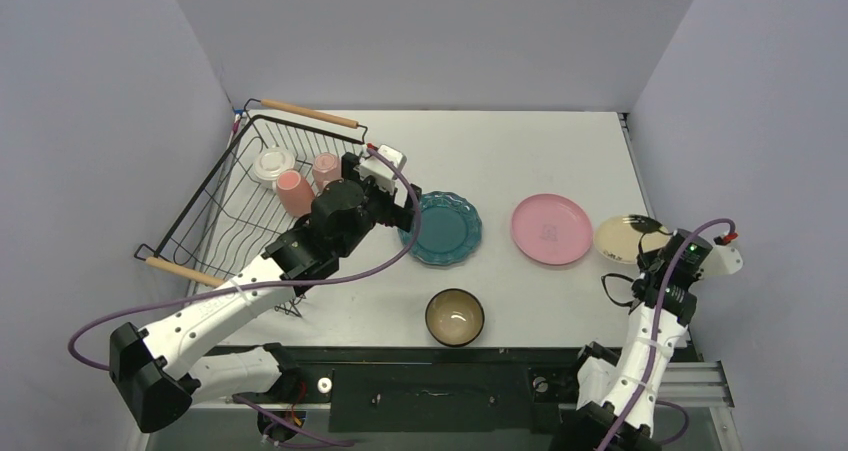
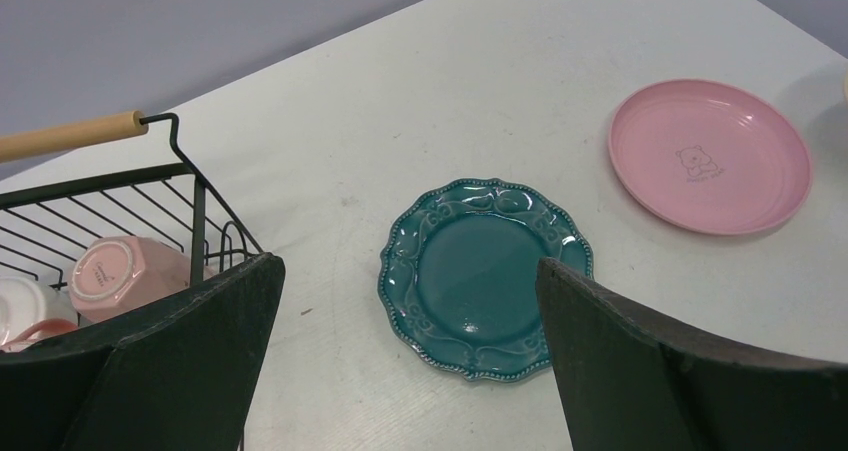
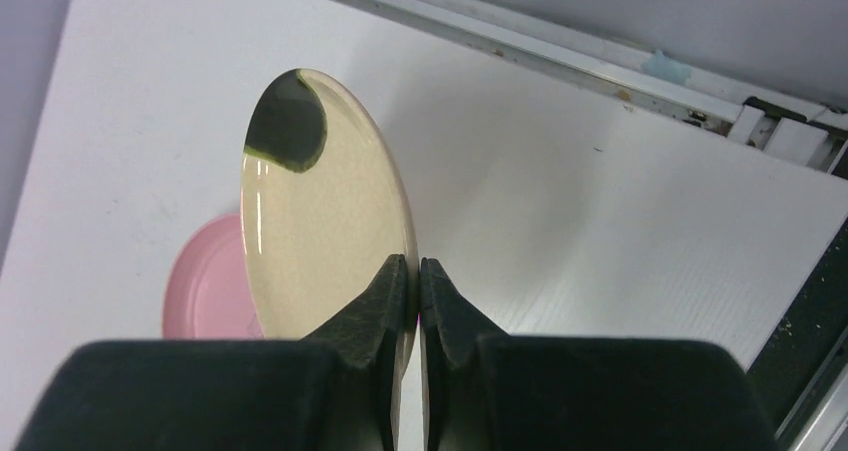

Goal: Load the mixed dishes into the dish rack

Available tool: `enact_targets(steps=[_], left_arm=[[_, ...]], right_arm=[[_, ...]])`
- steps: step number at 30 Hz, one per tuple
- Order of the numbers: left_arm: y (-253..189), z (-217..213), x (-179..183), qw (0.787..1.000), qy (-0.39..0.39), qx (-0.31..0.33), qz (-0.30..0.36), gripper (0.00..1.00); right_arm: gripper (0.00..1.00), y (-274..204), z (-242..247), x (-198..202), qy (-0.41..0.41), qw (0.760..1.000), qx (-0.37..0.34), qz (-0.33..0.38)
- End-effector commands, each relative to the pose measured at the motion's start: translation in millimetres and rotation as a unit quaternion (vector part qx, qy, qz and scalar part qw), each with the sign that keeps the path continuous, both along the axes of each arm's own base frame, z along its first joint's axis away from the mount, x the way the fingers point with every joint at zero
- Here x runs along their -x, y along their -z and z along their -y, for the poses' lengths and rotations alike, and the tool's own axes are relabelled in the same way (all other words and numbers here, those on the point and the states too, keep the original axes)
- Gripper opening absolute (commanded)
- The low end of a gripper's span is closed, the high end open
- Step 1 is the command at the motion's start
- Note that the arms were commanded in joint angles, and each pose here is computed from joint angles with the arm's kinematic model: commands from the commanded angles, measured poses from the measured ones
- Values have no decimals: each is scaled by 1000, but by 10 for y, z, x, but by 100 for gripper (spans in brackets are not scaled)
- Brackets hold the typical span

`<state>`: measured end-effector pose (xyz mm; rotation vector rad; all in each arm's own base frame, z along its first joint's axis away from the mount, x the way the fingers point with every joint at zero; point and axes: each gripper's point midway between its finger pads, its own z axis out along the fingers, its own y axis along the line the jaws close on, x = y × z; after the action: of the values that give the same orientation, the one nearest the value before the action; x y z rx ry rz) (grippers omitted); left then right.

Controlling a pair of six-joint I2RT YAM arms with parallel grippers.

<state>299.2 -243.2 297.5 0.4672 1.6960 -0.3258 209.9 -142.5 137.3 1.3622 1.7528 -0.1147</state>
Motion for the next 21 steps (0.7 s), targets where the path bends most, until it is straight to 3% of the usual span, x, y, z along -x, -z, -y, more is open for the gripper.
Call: enact_targets(steps=[1, 9, 15, 19, 21], left_arm=[[-111, 78, -27, 1000, 1, 19, 7, 97], [51, 159, -103, 1000, -9, 26, -13, 97], [-30, 395, -25, 991, 27, 99, -86, 97], [-62, 490, 77, 956, 73, 216, -182, 97], [6, 441, 85, 925, 78, 283, -242, 98]], right_arm=[[0, -568, -23, -156, -15, 997, 42, 59], [0, -1002, -743, -635, -172, 972, 4, 161], [0, -1234, -1420, -822, -274, 933, -59, 228], [0, -1353, -1805, -854, -328, 903, -89, 263], [0, -1373, -1979, -845, -351, 890, -104, 273]])
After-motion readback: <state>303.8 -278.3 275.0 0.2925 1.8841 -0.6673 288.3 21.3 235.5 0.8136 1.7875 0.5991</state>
